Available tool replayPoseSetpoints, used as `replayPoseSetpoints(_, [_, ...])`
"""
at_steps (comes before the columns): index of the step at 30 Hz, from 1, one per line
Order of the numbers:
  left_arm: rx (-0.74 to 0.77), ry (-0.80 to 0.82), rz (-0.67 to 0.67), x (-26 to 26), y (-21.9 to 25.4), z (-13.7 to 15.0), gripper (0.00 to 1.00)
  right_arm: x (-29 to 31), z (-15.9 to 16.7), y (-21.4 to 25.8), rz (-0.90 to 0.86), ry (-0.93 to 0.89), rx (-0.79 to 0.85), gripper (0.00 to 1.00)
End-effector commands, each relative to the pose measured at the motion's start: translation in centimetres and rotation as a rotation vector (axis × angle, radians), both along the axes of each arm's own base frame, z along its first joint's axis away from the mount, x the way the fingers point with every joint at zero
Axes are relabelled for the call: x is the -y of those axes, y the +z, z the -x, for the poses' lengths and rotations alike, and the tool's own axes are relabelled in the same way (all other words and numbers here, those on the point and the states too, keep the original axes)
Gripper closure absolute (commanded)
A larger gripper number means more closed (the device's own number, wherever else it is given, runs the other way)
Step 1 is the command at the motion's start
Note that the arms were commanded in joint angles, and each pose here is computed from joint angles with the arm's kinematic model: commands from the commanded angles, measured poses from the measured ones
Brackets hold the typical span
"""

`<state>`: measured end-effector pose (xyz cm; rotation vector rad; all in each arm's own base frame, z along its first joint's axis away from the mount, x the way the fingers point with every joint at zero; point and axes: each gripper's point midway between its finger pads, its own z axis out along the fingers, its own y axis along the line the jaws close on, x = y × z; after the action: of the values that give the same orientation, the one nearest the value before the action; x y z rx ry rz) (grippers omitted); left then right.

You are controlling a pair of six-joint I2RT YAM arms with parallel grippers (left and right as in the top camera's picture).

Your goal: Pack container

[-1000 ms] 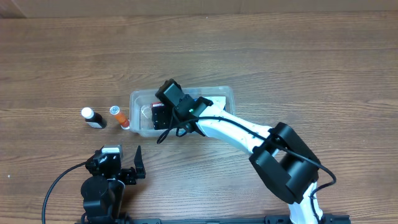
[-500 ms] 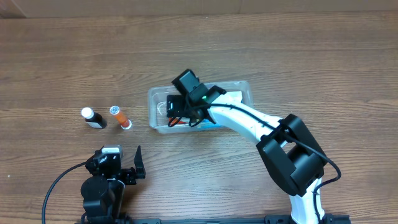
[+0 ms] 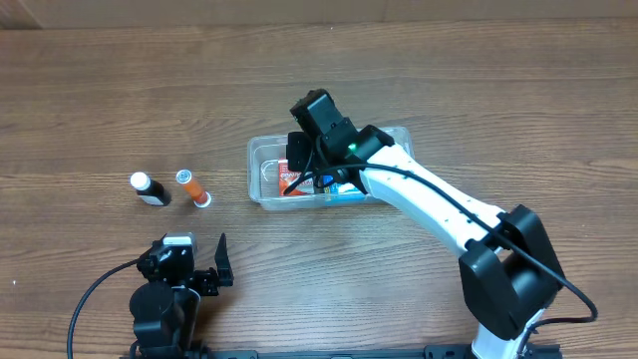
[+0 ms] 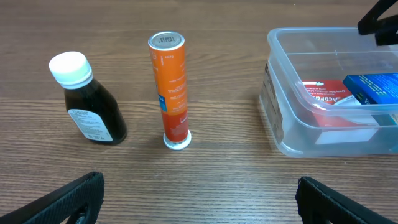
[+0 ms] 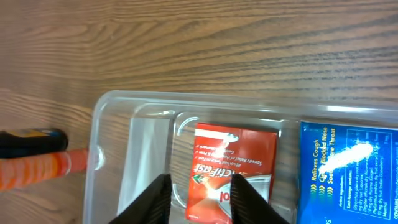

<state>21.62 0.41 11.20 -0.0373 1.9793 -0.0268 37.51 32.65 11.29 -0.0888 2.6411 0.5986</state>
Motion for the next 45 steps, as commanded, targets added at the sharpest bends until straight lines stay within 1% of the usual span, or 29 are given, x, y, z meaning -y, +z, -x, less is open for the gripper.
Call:
replayPoseSetpoints(1, [0.012,0.007,0.009,0.0,0.2,-0.1,0.00,-1.6,1.0,0.5,-0.020,0.046,0.006,0.73])
replayPoseSetpoints(2, [0.012,0.007,0.009,0.0,0.2,-0.1,0.00,-2.0,1.4,0.5,-0.020,0.057,0.008,0.75])
replayPoseSetpoints(4, [0.012,0.007,0.009,0.0,0.2,-0.1,0.00,-3.1,2.0,-0.2,-0.017,0.081,0.004,0.83])
replayPoseSetpoints(5, [0.013,0.007,0.009,0.0,0.2,-0.1,0.00,-3.7,2.3,-0.9,-0.013,0.092,0.000,0.84])
replayPoseSetpoints(9, [0.013,0.007,0.009,0.0,0.2,-0.1,0.00,-5.0,2.9,-4.9,0.020,0.119,-0.039,0.85])
replayPoseSetpoints(11, [0.012,0.007,0.009,0.0,0.2,-0.1,0.00,-4.9,2.9,-5.8,0.034,0.118,-0.054,0.85])
replayPoseSetpoints(20, [0.013,0.007,0.009,0.0,0.2,-0.1,0.00,-1.2,0.4,-6.7,0.108,0.018,-0.048,0.85])
replayPoseSetpoints(25, [0.012,0.007,0.009,0.0,0.2,-0.1,0.00,-0.5,-0.4,-6.5,0.122,-0.004,-0.032,0.85])
replayPoseSetpoints(28, [0.013,0.007,0.009,0.0,0.2,-0.1,0.00,-0.6,-0.7,-5.5,0.133,0.015,-0.015,0.85])
replayPoseSetpoints(31, [0.013,0.007,0.009,0.0,0.2,-0.1,0.00,-0.9,-0.9,-2.3,0.142,0.052,0.012,0.83])
replayPoseSetpoints(33, [0.013,0.007,0.009,0.0,0.2,-0.1,0.00,-0.8,-0.9,0.8,0.143,0.088,0.048,0.80])
replayPoseSetpoints(34, [0.013,0.007,0.009,0.0,0.2,-0.1,0.00,-0.5,-0.6,3.2,0.141,0.100,0.066,0.79])
replayPoseSetpoints(36, [0.012,0.007,0.009,0.0,0.2,-0.1,0.00,0.1,0.0,6.9,0.116,0.094,0.098,0.78])
replayPoseSetpoints(38, [0.012,0.007,0.009,0.0,0.2,-0.1,0.00,1.0,0.5,10.6,0.083,0.085,0.144,0.73])
replayPoseSetpoints(41, [0.012,0.007,0.009,0.0,0.2,-0.1,0.00,3.2,1.1,16.2,0.022,0.046,0.235,0.59])
replayPoseSetpoints(42, [0.013,0.007,0.009,0.0,0.2,-0.1,0.00,4.3,1.3,17.9,0.010,0.023,0.267,0.52])
replayPoseSetpoints(44, [0.012,0.007,0.009,0.0,0.2,-0.1,0.00,7.3,1.5,21.2,-0.021,-0.047,0.316,0.20])
replayPoseSetpoints(45, [0.054,0.008,0.006,-0.1,1.1,-0.4,0.00,8.9,1.6,22.4,-0.041,-0.092,0.327,0.00])
